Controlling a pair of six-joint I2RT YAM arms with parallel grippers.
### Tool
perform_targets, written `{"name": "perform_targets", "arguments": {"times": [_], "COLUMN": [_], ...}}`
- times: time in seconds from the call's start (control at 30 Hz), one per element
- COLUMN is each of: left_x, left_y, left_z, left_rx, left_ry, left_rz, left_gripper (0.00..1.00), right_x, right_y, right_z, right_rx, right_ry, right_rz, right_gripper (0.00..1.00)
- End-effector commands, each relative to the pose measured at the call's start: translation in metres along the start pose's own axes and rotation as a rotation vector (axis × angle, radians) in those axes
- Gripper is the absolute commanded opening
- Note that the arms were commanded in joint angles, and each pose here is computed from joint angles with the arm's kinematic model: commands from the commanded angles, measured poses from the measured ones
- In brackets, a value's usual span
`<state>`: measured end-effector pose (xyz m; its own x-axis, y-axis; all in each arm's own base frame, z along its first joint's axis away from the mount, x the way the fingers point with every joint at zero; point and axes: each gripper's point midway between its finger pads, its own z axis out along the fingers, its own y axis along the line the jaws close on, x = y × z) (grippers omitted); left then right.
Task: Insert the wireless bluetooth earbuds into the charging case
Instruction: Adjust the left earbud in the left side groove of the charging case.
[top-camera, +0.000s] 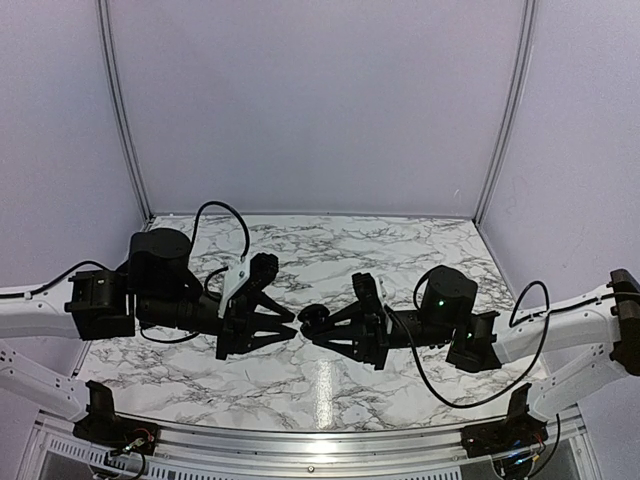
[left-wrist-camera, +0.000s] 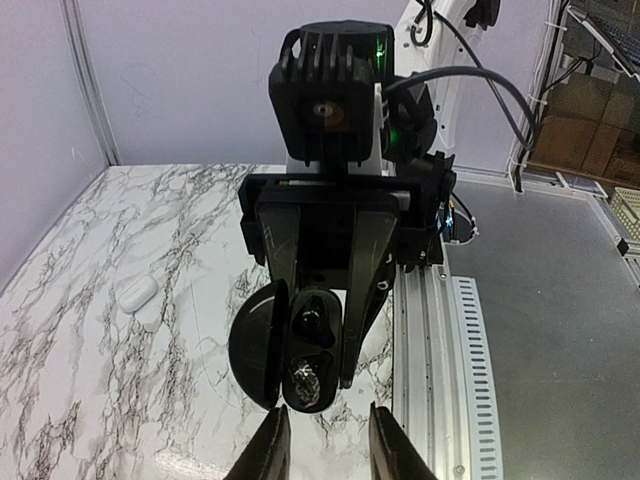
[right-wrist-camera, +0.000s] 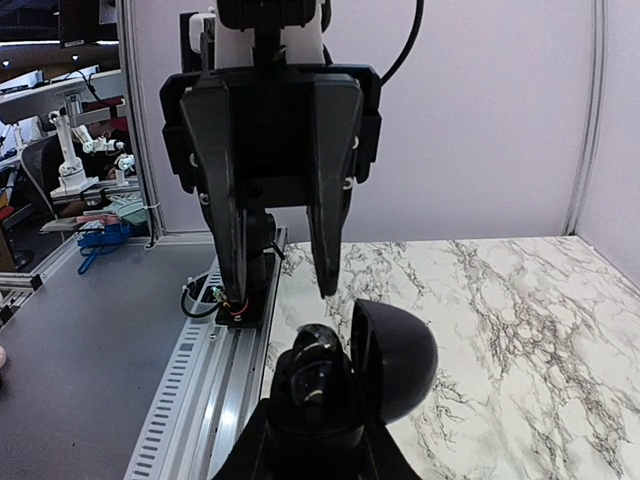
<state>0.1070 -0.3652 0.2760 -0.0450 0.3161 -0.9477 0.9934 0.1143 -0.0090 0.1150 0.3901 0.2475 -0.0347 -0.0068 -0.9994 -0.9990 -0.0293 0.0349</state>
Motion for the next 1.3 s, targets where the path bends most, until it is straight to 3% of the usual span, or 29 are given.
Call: {"name": "perform_targets", "arguments": {"times": [0.0, 0.53, 0.87, 1.1, 1.27], "left_x": [-0.012, -0.010, -0.006, 0.009, 0.014], "left_y": [-0.003, -0.002, 0.005, 0.004, 0.001], "left_z": [0.004, 0.010, 0.014, 0.023, 0.026], "left_rx": [0.024, 0.029, -0.004, 0.006, 0.004], "left_ry": [-0.011, -0.008, 0.011, 0.077, 0.111], "left_rz": [0.010, 0.011, 0.010, 0.003, 0.024], "left_gripper": [0.29, 0.24, 0.12, 0.05, 0.06], "right_x": [-0.021, -0.016, -0.017, -0.019, -0.020], "right_y": [-0.005, -0.001, 0.007, 0.012, 0.010], "right_z": [0.004, 0.008, 0.007, 0.006, 0.007], "right_rx": [0.008, -0.028, -0.072, -0.100, -0.093], "right_ry": [-0.035, -0.015, -0.020, -0.029, -0.030], "right_rz": [-0.015, -0.023, -0.030, -0.031, -0.028], "right_gripper": [0.00, 0.00, 0.00, 0.00, 0.00]}}
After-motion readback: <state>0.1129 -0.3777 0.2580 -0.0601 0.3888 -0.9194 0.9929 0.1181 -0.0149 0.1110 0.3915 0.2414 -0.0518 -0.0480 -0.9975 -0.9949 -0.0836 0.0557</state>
